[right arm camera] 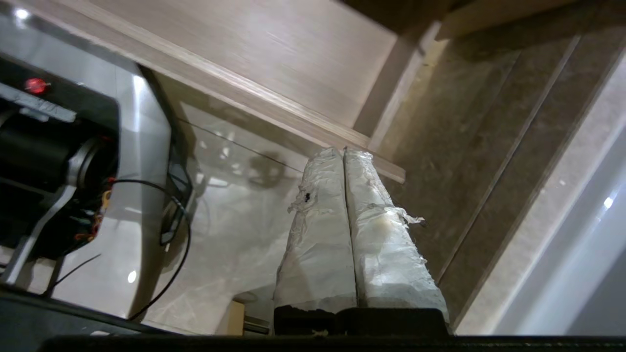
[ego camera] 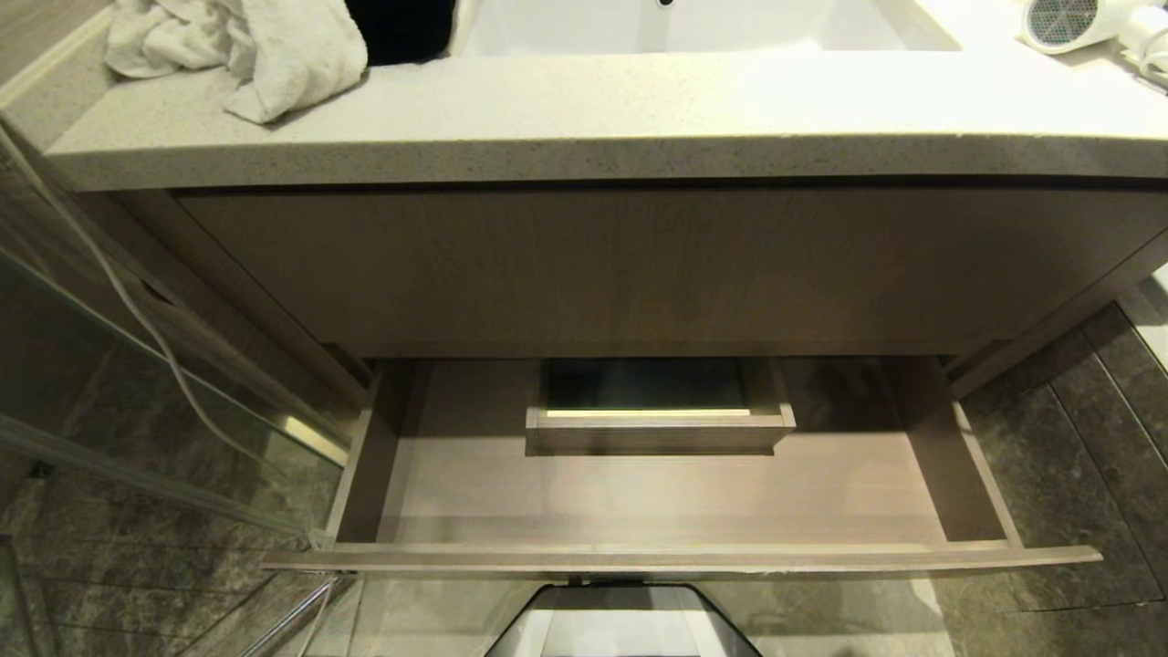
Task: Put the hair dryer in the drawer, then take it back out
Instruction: Close the drawer
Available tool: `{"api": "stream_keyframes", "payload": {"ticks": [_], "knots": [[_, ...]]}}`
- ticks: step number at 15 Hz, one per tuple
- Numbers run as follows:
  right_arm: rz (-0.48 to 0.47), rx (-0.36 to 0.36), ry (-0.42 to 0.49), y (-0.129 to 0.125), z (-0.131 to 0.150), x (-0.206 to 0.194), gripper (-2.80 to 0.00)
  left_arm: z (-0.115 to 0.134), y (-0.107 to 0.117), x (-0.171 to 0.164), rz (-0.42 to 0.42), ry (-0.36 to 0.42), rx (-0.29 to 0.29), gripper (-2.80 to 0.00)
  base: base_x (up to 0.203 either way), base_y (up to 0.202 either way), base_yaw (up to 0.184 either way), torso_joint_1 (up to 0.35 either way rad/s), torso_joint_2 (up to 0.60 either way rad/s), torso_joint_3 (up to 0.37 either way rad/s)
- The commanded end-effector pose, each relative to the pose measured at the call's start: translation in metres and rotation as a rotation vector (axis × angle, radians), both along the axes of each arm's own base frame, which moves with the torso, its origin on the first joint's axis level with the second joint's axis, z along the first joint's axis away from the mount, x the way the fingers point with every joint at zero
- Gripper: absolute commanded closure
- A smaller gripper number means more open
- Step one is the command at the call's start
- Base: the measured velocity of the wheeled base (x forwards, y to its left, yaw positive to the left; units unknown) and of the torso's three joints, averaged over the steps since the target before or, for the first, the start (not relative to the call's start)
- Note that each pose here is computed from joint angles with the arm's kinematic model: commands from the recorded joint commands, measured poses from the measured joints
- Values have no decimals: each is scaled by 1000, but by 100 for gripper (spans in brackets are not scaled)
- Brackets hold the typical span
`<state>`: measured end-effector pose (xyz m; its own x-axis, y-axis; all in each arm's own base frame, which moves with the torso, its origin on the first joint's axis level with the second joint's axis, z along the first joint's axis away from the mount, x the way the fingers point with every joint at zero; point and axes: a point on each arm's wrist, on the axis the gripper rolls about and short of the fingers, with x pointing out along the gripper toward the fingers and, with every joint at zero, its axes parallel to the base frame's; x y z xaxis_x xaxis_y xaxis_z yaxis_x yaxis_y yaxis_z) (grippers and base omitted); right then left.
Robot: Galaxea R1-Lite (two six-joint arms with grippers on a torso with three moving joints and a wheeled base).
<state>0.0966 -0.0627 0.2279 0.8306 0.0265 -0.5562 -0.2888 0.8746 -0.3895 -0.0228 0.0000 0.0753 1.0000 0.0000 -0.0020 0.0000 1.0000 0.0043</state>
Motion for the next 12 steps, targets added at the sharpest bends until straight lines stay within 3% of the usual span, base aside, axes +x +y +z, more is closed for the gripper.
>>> {"api": "stream_keyframes", "payload": {"ticks": [1, 6, 12], "knots": [[4, 8, 14, 0, -4, 0, 0, 0, 0, 0, 0, -2, 0, 0, 0, 0, 0, 144, 129, 271], [3, 35, 51, 1, -15, -1, 0, 0, 0, 0, 0, 0, 0, 0, 0, 0, 0, 80, 41, 113], [3, 189, 242, 3, -45, -4, 0, 0, 0, 0, 0, -2, 0, 0, 0, 0, 0, 5, 1, 7]]}}
